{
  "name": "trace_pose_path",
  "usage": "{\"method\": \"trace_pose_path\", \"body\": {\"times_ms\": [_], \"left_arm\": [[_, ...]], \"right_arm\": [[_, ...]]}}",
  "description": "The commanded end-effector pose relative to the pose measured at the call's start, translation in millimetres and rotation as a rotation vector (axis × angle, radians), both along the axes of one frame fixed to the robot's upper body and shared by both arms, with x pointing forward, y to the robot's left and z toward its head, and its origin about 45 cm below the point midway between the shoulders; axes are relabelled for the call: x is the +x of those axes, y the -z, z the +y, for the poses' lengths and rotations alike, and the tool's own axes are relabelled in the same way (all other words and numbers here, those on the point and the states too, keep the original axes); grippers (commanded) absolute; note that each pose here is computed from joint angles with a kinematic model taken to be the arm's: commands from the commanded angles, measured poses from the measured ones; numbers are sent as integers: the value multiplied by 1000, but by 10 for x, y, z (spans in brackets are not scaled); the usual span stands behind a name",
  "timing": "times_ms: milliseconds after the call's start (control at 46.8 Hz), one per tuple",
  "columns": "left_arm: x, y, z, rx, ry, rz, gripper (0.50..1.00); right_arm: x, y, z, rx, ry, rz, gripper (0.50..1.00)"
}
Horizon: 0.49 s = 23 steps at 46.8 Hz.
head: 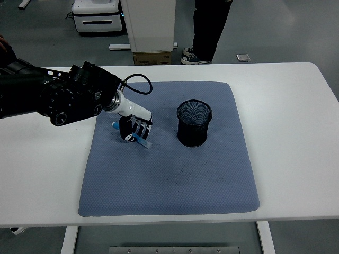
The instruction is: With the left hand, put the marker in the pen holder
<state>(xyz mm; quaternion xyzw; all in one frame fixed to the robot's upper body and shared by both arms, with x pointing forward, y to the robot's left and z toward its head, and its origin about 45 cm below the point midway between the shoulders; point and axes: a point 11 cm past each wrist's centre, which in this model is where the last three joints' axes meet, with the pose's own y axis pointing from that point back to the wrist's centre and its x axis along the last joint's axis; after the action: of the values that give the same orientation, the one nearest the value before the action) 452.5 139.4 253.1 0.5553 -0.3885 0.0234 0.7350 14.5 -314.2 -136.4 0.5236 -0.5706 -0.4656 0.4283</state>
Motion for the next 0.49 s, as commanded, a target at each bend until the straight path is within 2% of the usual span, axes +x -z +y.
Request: {"method": "trace_pose_path", "body": {"times_ms": [0,470], "left_arm": [[5,-18,-5,-11,-8,2,500],[39,-90,-52,-45,-16,-10,500]], "right_arm": [[0,0,0,0,0,0,1000],[0,0,0,0,0,0,1000]]}}
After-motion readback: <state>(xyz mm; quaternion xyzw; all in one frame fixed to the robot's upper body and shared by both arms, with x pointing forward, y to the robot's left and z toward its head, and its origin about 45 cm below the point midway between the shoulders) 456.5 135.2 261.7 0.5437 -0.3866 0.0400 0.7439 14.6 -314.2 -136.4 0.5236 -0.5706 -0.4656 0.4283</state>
